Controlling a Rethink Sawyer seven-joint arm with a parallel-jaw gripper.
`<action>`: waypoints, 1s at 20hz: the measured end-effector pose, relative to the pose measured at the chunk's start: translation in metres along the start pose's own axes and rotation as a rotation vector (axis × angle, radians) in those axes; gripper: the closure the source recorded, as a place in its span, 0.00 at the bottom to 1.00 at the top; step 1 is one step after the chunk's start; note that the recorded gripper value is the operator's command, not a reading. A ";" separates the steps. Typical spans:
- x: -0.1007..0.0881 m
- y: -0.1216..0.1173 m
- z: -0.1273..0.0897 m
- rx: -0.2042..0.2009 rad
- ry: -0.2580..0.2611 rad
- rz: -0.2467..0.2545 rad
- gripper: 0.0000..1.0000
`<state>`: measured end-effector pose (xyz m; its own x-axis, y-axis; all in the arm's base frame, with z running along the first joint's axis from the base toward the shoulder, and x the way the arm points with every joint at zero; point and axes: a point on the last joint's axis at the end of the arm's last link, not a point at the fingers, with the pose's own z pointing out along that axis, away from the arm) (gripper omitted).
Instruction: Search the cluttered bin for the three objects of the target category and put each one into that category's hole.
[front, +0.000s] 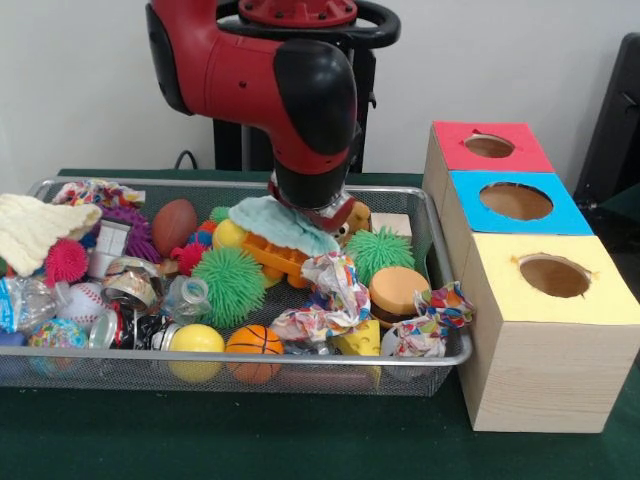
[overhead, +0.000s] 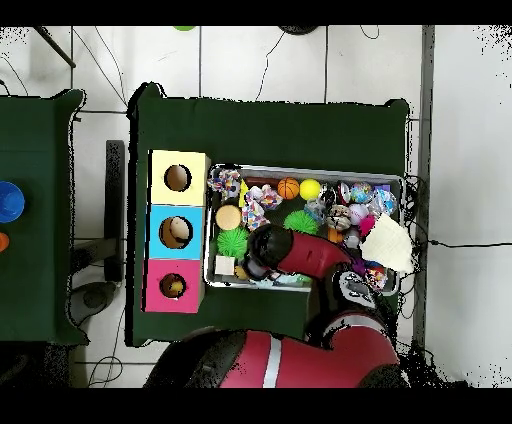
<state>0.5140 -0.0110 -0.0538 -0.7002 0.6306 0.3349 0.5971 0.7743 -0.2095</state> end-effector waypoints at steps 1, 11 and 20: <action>0.001 -0.001 -0.002 -0.002 -0.001 0.002 1.00; 0.046 -0.036 -0.079 -0.047 -0.184 -0.025 1.00; 0.107 -0.079 -0.137 -0.092 -0.228 0.018 1.00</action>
<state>0.4458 -0.0118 0.1242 -0.7532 0.6479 0.1139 0.6359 0.7614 -0.1258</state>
